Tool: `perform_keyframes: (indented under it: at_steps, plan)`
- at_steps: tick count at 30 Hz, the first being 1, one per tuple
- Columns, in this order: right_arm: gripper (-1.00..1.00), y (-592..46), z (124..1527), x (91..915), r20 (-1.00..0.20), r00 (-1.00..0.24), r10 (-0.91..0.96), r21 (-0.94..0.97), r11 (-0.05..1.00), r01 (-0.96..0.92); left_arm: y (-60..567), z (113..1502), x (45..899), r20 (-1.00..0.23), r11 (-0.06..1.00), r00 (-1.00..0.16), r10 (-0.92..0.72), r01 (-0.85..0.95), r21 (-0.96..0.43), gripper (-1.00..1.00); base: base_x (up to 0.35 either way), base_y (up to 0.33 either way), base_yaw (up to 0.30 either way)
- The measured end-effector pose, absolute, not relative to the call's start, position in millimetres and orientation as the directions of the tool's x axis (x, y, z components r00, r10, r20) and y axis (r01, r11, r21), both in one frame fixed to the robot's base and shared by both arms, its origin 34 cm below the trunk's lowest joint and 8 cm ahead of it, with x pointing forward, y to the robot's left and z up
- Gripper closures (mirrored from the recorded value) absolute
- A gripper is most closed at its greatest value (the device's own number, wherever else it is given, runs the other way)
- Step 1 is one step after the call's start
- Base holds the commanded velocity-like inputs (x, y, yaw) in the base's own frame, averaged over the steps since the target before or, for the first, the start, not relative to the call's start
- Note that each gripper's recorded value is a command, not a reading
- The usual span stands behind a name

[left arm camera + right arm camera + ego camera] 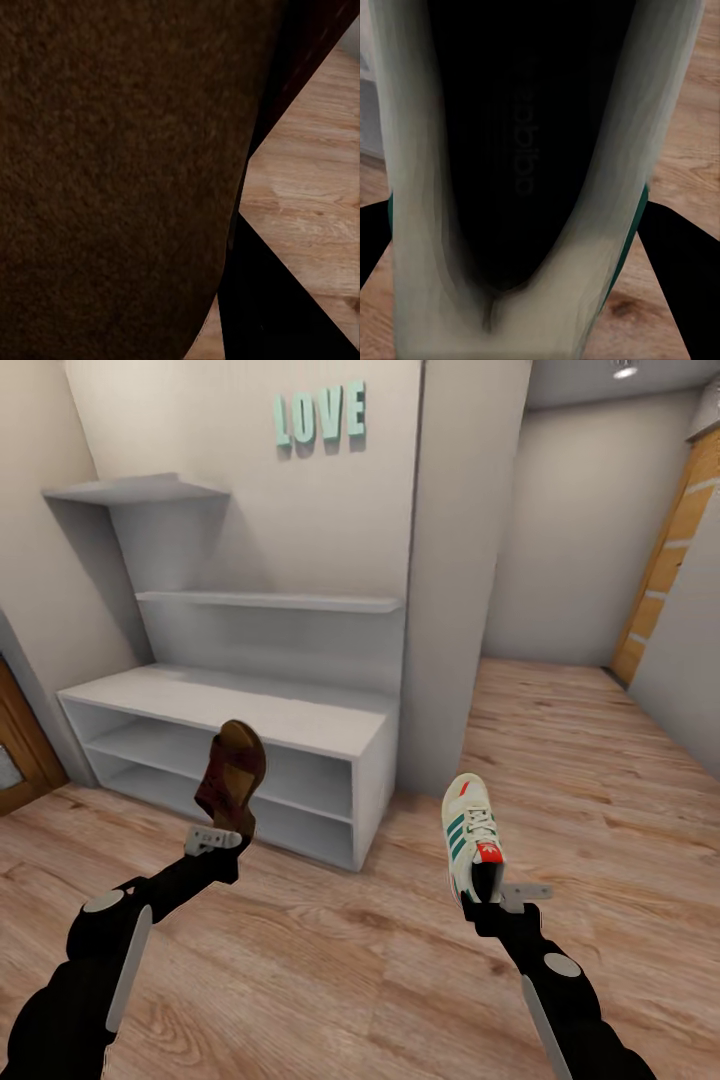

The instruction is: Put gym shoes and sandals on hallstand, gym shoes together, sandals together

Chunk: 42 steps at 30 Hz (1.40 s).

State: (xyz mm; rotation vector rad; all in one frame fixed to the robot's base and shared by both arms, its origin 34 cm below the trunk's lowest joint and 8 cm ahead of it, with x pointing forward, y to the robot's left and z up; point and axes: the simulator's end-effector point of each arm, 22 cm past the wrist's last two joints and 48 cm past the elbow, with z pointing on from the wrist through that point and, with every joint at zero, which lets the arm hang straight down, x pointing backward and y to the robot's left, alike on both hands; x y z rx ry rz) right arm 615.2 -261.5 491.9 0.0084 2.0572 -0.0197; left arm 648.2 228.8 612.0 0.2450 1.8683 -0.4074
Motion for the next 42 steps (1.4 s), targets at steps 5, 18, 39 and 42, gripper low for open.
perform_keyframes:
  at_steps: [5, 18, 39, 42]
  plan:
    - [1.00, -262, 496, 615, -0.888, -0.460, -0.003, -0.011, 1.000, 0.015, 229, 616, 648, -0.947, 0.918, -0.320, -0.033, 0.364, -0.155, 1.00, 0.000, 0.310, -0.060]
    - [1.00, -261, 506, 616, -0.896, -0.444, -0.002, -0.010, 1.000, 0.015, 230, 626, 646, -0.952, 0.919, -0.305, -0.033, 0.366, -0.149, 1.00, 0.000, 0.315, -0.051]
    - [1.00, -263, 507, 616, -0.897, -0.442, -0.002, -0.010, 1.000, 0.018, 230, 627, 646, -0.953, 0.919, -0.302, -0.034, 0.365, -0.148, 1.00, 0.000, 0.318, -0.023]
    - [1.00, -263, 509, 616, -0.898, -0.439, -0.001, -0.010, 1.000, 0.018, 230, 629, 645, -0.954, 0.919, -0.299, -0.035, 0.366, -0.148, 1.00, 0.000, 0.318, -0.205]
